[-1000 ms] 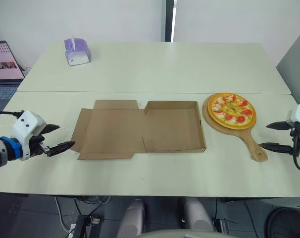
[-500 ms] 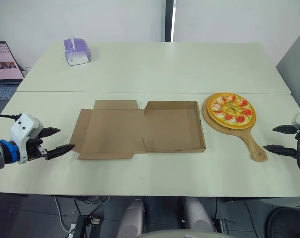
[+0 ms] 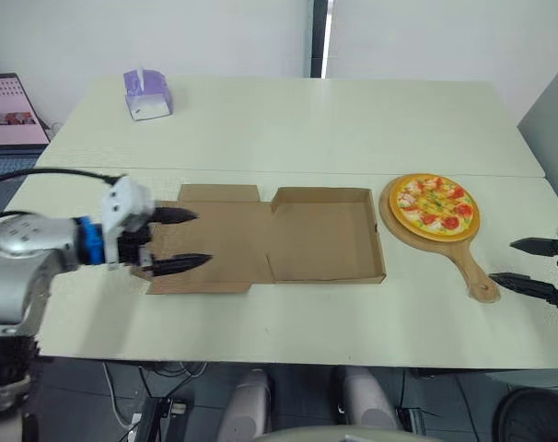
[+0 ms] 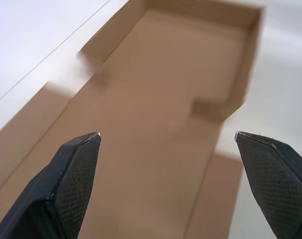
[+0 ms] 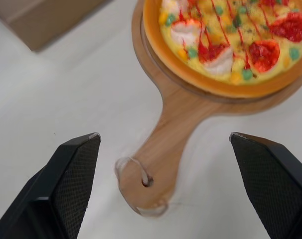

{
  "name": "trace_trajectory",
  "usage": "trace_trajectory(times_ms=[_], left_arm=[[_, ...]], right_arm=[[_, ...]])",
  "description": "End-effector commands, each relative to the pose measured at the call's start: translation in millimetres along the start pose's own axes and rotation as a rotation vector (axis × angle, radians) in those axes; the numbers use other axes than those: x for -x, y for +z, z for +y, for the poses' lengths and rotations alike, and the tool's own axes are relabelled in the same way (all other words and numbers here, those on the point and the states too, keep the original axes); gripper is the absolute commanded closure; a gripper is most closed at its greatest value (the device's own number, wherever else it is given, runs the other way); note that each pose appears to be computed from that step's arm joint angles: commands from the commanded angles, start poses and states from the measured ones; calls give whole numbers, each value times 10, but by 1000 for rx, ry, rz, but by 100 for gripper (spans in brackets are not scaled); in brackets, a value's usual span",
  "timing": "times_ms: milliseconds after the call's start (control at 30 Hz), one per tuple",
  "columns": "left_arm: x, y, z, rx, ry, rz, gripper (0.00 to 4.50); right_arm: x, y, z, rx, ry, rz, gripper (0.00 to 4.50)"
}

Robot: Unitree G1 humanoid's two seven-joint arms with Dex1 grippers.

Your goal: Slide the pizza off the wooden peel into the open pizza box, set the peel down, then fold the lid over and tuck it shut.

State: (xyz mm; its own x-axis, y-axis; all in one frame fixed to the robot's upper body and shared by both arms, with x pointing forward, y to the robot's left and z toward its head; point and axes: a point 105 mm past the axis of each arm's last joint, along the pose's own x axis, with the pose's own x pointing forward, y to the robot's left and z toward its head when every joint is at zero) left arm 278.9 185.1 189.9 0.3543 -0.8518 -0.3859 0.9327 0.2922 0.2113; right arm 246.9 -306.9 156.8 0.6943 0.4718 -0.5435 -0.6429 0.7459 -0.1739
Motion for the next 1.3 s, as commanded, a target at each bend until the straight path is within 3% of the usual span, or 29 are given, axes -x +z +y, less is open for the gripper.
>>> trace_trajectory(times_ms=[33, 200, 700, 1000, 1300], left_arm=[[-215, 356, -194, -85, -148, -71, 0], [-332, 589, -265, -120, -201, -142, 0], [-409, 646, -326, -160, -221, -132, 0], [-347, 602, -285, -157, -179, -125, 0], [-267, 576, -143, -157, -103, -107, 0]], right_arm=[[-171, 19, 4, -16, -188, 6, 5], [-408, -63, 57, -136, -303, 53, 5], [-915, -233, -155, -295, -358, 100, 5], [-982, -288, -78, -321, -353, 59, 288], [-881, 116, -323, -260, -504, -207, 297]])
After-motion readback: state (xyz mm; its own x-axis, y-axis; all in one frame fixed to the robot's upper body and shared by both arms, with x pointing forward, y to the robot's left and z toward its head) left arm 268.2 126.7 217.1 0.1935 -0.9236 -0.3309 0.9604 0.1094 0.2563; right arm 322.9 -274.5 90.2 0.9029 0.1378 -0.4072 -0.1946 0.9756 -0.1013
